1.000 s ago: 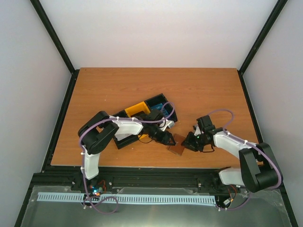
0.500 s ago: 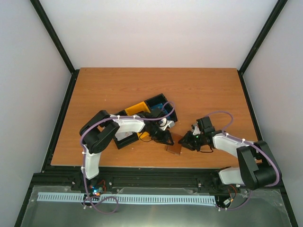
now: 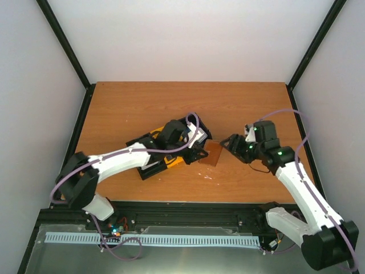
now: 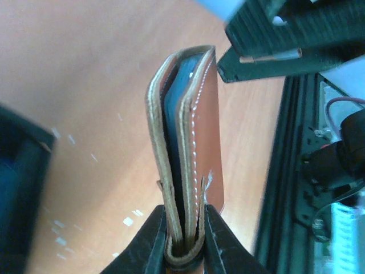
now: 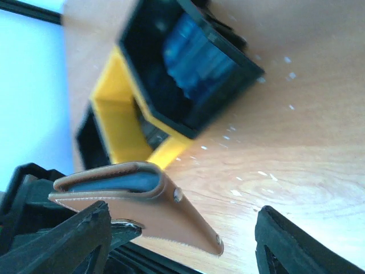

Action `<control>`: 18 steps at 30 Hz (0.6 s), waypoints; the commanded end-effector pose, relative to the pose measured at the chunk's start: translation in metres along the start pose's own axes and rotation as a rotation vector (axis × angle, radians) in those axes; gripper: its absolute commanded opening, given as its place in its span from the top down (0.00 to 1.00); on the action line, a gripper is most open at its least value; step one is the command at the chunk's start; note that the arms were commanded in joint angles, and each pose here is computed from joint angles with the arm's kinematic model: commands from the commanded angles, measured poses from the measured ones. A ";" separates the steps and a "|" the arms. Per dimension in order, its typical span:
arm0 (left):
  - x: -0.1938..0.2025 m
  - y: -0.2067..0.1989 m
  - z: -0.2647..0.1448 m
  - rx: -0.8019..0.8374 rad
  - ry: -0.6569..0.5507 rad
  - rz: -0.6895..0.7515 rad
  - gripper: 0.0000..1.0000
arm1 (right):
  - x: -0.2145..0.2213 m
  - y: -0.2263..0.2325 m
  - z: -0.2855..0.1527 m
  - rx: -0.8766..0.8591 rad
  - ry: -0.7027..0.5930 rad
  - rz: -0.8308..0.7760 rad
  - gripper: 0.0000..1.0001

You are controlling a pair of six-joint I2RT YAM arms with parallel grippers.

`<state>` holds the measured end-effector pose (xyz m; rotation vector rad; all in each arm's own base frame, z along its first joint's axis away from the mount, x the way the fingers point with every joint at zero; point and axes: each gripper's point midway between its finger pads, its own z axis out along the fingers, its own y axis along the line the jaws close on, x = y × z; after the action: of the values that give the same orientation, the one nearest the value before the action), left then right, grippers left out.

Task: Put the credit cards into the card holder
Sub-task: Open the card holder at the center of the board.

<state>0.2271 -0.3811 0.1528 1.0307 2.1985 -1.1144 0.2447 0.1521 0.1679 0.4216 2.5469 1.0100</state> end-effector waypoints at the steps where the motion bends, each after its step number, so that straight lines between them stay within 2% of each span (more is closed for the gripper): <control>1: -0.064 -0.015 -0.045 -0.142 -0.324 0.475 0.93 | -0.002 0.029 -0.041 -0.050 -0.002 0.097 0.30; 3: -0.079 -0.019 -0.064 -0.222 -0.425 0.668 0.96 | -0.006 0.057 -0.053 -0.145 0.005 0.117 0.28; 6: -0.095 -0.015 -0.075 -0.373 -0.479 0.959 0.99 | -0.010 0.091 -0.063 -0.279 0.033 0.128 0.24; 8: -0.107 -0.007 -0.079 -0.504 -0.480 1.149 0.99 | -0.012 0.101 -0.065 -0.307 0.053 0.127 0.15; 11: -0.120 -0.008 -0.093 -0.658 -0.541 1.350 1.00 | -0.017 0.109 -0.066 -0.318 0.063 0.118 0.09; 14: -0.129 -0.013 -0.102 -0.744 -0.585 1.475 0.99 | -0.014 0.111 -0.059 -0.314 0.100 0.119 0.09; 18: -0.132 -0.026 -0.104 -0.737 -0.619 1.572 0.99 | -0.016 0.108 -0.051 -0.313 0.097 0.141 0.12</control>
<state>0.2869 -0.3569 0.2647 1.3395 0.9132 -0.0220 0.2519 0.1843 0.2750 0.4790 2.4258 1.4207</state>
